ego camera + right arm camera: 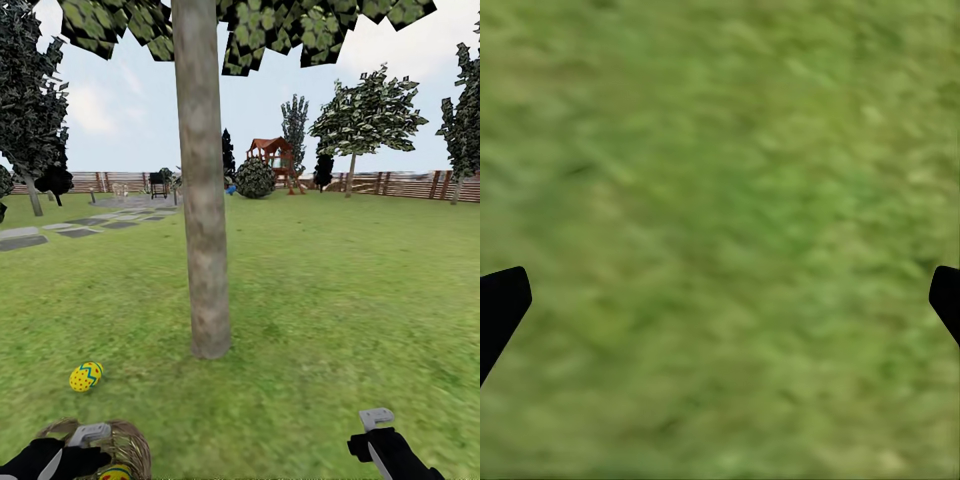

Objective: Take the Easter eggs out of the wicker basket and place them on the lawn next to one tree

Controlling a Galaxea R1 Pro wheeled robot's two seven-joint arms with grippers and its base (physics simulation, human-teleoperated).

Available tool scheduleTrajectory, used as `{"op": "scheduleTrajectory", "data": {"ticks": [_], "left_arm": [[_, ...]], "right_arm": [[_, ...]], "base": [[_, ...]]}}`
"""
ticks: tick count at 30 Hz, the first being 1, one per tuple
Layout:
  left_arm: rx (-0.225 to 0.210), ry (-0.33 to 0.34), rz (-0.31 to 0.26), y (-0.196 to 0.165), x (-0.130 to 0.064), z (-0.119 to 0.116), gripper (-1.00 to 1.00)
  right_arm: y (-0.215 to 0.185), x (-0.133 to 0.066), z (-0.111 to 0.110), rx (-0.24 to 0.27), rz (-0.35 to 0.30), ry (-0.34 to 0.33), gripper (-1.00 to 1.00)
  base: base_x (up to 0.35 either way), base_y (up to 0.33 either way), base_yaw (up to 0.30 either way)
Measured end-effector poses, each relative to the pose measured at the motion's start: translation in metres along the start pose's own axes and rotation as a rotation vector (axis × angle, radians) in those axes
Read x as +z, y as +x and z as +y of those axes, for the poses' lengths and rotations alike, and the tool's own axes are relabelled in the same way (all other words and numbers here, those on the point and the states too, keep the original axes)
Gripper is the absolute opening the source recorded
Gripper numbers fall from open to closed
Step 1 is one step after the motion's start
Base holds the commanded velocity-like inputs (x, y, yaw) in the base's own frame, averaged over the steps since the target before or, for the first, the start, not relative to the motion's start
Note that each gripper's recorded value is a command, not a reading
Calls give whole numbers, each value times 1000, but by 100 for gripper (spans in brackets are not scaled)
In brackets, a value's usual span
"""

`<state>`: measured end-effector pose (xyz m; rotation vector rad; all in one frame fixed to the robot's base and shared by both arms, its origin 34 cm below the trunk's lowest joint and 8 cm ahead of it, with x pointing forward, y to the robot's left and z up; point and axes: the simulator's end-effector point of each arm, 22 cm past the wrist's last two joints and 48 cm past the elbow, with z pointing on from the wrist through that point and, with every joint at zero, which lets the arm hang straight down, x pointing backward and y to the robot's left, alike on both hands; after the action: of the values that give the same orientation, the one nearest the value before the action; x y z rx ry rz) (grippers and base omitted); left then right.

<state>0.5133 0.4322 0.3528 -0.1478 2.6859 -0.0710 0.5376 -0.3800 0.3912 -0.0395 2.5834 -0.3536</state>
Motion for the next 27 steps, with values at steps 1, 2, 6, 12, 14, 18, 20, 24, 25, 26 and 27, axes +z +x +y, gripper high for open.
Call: {"op": "scheduleTrajectory", "data": {"ticks": [1,2,6,12,14,18,20,24,25,26,27], "left_arm": [[0,0,0,1,2,0,100],[0,0,0,3,4,0,100],[2,1,1,9,11,0,100],[5,14,3,19,24,-8,100],[7,19,4,23,29,-13,100],[8,26,3,29,37,-17,100],[7,26,7,32,40,-17,100],[6,23,23,38,45,-15,100],[5,22,27,40,46,-15,100],[5,22,31,41,47,-14,100],[4,21,35,42,48,-13,100]], "right_arm": [[2,2,1,0,0,0,100],[3,3,1,0,0,0,100],[10,9,3,0,0,0,100],[20,19,7,1,0,-1,100],[23,22,8,1,0,-1,100],[29,28,10,1,0,-1,100],[33,31,11,0,3,-1,100],[39,36,13,-4,19,-2,100],[40,37,13,-5,23,-3,100],[42,38,14,-7,27,-3,100],[43,39,15,-8,31,-4,100]], "base": [[0,0,0],[0,0,0],[0,0,0],[-83,-102,0],[-110,-233,0],[-30,-90,0],[-7,-20,0],[-2,-5,0],[0,-1,0],[0,0,0],[0,0,0]]}}
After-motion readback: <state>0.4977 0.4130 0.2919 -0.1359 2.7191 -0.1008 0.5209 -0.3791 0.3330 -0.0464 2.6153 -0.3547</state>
